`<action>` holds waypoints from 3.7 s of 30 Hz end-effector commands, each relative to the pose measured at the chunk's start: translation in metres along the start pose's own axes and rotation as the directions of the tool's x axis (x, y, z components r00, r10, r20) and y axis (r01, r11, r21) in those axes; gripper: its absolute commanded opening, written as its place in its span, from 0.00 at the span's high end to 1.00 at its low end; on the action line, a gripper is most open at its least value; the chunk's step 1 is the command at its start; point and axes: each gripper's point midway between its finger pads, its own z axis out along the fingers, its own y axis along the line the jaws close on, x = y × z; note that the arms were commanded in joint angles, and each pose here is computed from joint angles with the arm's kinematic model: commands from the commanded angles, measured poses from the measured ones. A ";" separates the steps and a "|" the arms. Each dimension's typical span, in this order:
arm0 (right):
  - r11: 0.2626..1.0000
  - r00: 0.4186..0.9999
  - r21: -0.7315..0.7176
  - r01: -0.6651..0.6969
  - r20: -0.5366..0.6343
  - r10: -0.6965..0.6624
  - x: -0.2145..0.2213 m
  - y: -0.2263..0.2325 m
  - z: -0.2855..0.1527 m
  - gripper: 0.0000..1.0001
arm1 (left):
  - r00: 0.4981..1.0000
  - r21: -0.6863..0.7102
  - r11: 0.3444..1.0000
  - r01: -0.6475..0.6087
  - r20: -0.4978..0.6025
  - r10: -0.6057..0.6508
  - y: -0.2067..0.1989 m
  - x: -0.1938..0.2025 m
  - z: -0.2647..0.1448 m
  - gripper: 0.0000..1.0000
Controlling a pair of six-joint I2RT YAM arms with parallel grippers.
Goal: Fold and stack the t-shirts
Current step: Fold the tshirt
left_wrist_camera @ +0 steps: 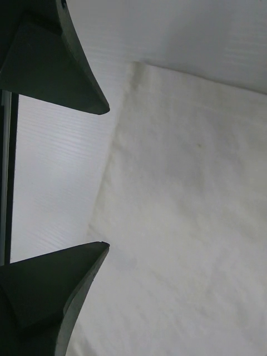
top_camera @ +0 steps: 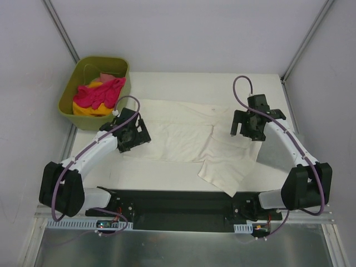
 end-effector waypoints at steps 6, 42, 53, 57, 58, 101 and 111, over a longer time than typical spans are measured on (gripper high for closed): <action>0.975 0.970 0.090 -0.202 -0.118 0.212 0.008 -0.013 0.036 0.26 | 0.992 -0.109 0.986 0.126 -0.020 -0.128 0.040 0.021 0.001 0.01; 0.941 0.924 0.234 -0.246 -0.235 0.300 0.021 -0.053 0.095 0.73 | 0.996 -0.128 0.988 0.087 0.040 -0.082 0.027 -0.014 0.002 0.01; 0.946 0.930 0.204 -0.253 -0.220 0.296 0.022 -0.050 0.089 0.94 | 0.995 -0.125 0.988 0.093 0.033 -0.090 0.027 -0.012 0.003 0.01; 0.945 0.933 0.207 -0.252 -0.207 0.294 0.021 -0.051 0.077 0.97 | 0.996 -0.124 0.988 0.089 0.029 -0.086 0.027 -0.011 0.003 0.01; 0.944 0.932 0.208 -0.256 -0.207 0.298 0.022 -0.050 0.072 0.98 | 0.996 -0.126 0.988 0.088 0.029 -0.085 0.028 -0.011 0.003 0.01; 0.949 0.926 0.201 -0.244 -0.242 0.290 0.051 0.005 0.011 0.98 | 0.998 -0.130 0.990 0.061 0.026 -0.058 0.027 -0.013 0.004 0.01; 0.868 0.937 0.484 -0.109 -0.242 0.253 0.068 -0.052 0.017 0.95 | 0.998 -0.138 0.989 0.060 0.027 -0.057 0.034 -0.007 0.002 0.01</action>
